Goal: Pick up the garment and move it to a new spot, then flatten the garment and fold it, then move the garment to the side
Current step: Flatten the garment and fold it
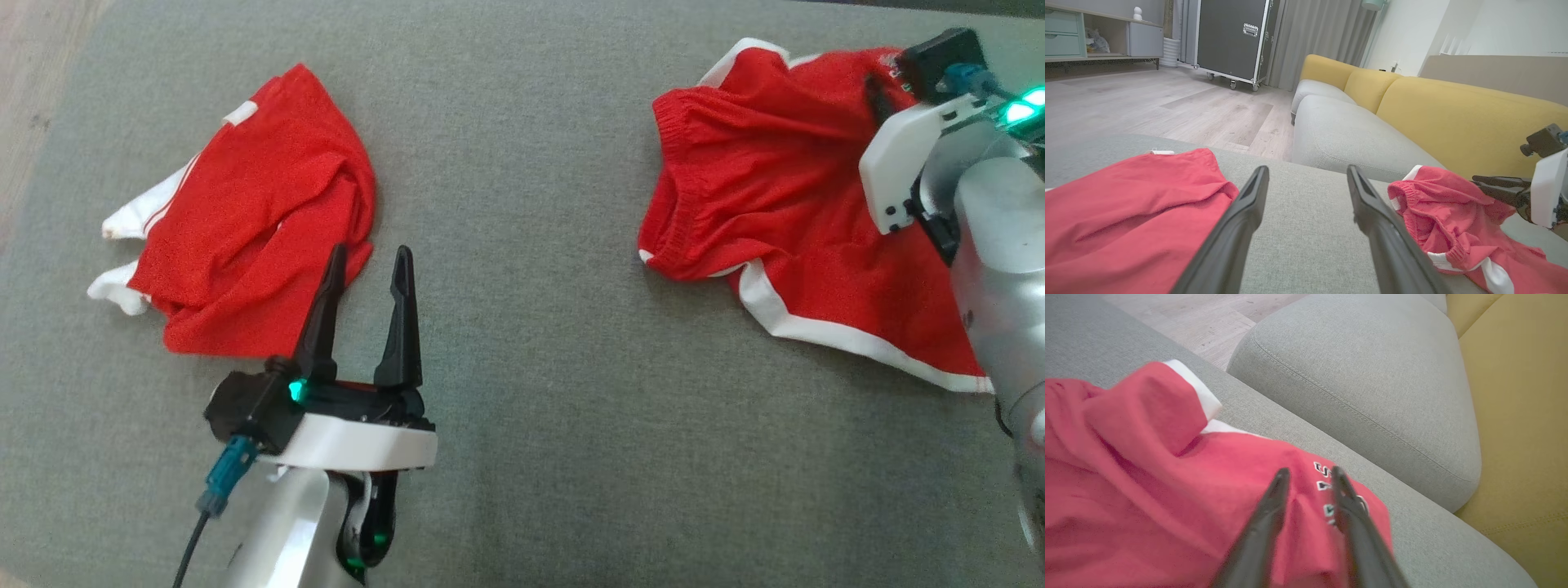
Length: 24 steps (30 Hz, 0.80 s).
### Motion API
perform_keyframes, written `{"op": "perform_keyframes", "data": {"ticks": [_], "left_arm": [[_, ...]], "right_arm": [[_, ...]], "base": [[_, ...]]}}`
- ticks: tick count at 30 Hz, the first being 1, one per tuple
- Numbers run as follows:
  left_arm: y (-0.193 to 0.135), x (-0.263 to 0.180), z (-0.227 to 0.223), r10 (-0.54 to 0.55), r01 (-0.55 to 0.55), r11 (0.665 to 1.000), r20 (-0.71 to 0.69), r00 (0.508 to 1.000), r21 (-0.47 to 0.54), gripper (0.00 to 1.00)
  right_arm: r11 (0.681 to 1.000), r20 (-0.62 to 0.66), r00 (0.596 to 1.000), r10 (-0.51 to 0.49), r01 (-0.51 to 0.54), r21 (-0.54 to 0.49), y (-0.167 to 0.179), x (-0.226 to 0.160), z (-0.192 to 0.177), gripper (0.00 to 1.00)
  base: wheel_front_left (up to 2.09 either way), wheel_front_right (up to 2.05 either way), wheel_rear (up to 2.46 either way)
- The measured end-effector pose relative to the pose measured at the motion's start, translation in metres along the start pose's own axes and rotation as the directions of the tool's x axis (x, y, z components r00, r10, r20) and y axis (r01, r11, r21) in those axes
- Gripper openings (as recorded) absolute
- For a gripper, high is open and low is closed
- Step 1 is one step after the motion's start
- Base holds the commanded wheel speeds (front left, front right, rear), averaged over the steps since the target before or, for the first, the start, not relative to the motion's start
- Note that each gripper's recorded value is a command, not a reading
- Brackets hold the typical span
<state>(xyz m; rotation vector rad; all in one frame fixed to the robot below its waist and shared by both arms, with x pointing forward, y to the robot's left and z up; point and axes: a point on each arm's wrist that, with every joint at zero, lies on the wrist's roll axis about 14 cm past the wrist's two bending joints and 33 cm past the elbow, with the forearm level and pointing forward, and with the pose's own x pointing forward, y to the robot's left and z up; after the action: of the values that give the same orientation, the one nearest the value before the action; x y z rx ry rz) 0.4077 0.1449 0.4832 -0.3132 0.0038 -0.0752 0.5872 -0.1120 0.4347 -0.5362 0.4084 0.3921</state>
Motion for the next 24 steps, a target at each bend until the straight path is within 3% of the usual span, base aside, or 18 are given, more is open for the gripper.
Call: {"op": "perform_keyframes", "data": {"ticks": [11, 17, 21, 24], "left_arm": [[-0.024, 0.002, 0.023, -0.065, 0.066, 0.998, 0.07, 0.995, -0.011, 1.0], [-0.042, -0.008, 0.024, -0.11, 0.112, 0.994, 0.073, 0.991, -0.022, 1.0], [-0.054, -0.01, 0.028, -0.145, 0.147, 0.989, 0.086, 0.986, -0.016, 1.0], [-0.062, -0.012, 0.03, -0.164, 0.166, 0.986, 0.094, 0.982, -0.013, 1.0]], "right_arm": [[0.992, 0.117, 0.99, -0.074, 0.061, 0.106, -0.021, -0.047, 0.021, 1.0], [0.98, 0.173, 0.978, -0.116, 0.083, 0.183, -0.019, -0.082, 0.014, 1.0], [0.959, 0.236, 0.957, -0.17, 0.105, 0.263, -0.023, -0.105, 0.016, 1.0], [0.932, 0.314, 0.919, -0.239, 0.127, 0.339, -0.031, -0.126, 0.027, 1.0]], "base": [[0.0, 0.0, 0.0], [0.0, 0.0, 0.0], [0.0, 0.0, 0.0], [0.0, 0.0, 0.0]]}}
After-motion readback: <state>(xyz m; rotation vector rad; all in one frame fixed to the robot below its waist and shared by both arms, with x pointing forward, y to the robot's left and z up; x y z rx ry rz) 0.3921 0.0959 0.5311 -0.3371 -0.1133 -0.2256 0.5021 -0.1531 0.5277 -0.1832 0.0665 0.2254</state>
